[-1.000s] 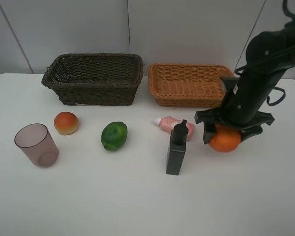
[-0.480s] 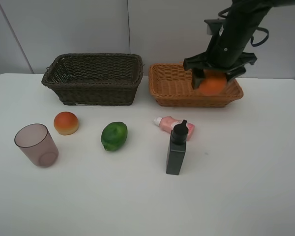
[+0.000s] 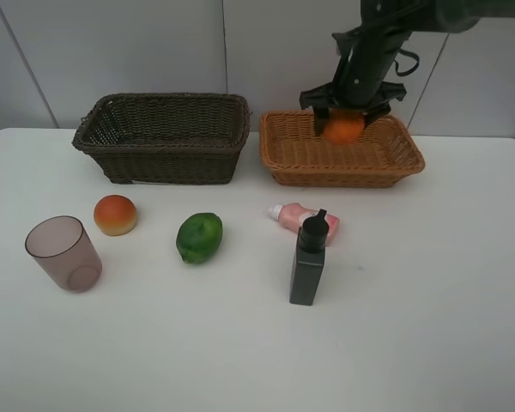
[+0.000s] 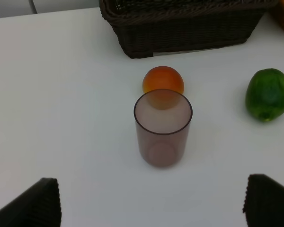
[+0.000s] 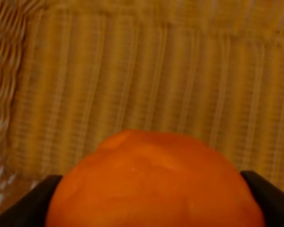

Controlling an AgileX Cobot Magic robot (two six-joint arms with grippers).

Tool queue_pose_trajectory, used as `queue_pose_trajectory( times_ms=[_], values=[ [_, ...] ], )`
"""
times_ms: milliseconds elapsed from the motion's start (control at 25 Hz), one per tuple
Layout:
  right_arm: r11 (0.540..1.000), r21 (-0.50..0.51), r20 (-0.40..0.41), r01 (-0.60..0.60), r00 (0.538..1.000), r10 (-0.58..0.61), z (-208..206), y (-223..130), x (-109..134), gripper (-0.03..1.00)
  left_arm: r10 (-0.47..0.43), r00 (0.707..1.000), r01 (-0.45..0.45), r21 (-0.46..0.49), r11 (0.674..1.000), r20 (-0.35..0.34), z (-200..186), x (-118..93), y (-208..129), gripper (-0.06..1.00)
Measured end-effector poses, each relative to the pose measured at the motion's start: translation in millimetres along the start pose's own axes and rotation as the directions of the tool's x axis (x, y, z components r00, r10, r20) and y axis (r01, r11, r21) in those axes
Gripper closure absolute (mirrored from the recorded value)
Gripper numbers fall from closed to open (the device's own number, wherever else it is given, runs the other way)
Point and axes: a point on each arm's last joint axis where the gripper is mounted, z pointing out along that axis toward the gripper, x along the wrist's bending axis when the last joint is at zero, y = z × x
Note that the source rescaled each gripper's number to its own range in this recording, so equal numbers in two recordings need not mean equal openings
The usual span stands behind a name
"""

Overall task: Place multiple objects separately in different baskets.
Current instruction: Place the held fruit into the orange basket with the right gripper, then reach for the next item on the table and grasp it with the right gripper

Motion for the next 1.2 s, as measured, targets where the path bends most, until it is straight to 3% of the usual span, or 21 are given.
queue_pose_trajectory(
  times_ms=[280, 520, 560, 680, 760, 960, 1200],
  values=[
    [0.998, -0.063, -0.016, 0.015, 1.0, -0.016, 39, 6, 7, 0.36, 0.0, 1.0, 0.0, 0.0, 1.0, 0.0, 0, 0, 0, -0.06],
    [0.999, -0.046, -0.015, 0.02, 1.0, -0.021, 54, 2, 9, 0.36, 0.0, 1.0, 0.0, 0.0, 1.0, 0.0, 0, 0, 0, -0.06],
    [0.999, -0.043, -0.013, 0.023, 1.0, -0.023, 56, 2, 9, 0.34, 0.0, 1.0, 0.0, 0.0, 1.0, 0.0, 0, 0, 0, -0.06],
    [0.999, -0.042, -0.001, 0.033, 0.999, -0.033, 57, 1, 8, 0.07, 0.0, 1.0, 0.0, 0.0, 1.0, 0.0, 0, 0, 0, -0.06],
    [0.998, -0.044, 0.0, 0.035, 0.999, -0.035, 57, 2, 8, 0.01, 0.0, 1.0, 0.0, 0.0, 1.0, 0.0, 0, 0, 0, -0.06],
    [0.999, 0.003, 0.014, 0.032, 0.999, -0.032, 51, -1, 6, -0.02, 0.0, 1.0, 0.0, 0.0, 1.0, 0.0, 0, 0, 0, -0.06],
    [0.996, 0.087, 0.006, 0.015, 1.0, -0.015, 0, -7, 15, -0.03, 0.0, 1.0, 0.0, 0.0, 1.0, 0.0, 0, 0, 0, -0.06]
  ],
)
